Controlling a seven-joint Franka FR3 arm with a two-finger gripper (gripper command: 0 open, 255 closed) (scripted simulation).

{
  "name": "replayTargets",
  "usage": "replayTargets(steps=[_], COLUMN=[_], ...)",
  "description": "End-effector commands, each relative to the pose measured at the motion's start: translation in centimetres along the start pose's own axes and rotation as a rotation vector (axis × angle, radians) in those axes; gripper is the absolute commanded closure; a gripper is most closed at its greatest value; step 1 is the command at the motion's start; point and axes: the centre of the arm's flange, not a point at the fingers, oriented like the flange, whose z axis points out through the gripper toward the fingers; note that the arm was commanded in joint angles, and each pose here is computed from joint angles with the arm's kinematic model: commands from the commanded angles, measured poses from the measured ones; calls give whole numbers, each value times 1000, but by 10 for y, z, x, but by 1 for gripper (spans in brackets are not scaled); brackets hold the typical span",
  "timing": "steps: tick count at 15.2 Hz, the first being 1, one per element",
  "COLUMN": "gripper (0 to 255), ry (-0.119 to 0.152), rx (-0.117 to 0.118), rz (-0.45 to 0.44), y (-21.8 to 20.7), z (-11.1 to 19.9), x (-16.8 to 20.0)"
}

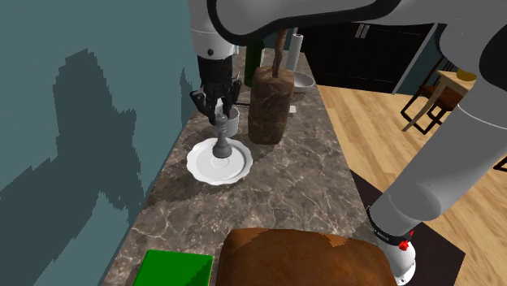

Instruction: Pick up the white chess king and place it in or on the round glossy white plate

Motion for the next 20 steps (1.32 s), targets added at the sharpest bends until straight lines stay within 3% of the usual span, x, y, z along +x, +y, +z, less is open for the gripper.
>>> replayTargets(steps=[1, 5, 12, 13, 18, 20], gripper=[255, 255, 255, 0, 0, 0], ry=[1, 1, 1, 1, 1, 1], rx=[0, 0, 0, 0, 0, 0], rz=[0, 0, 0, 0, 0, 0], y=[-1, -2, -2, -2, -2, -2], z=[10, 32, 32, 32, 32, 6], x=[1, 2, 2, 2, 2, 2])
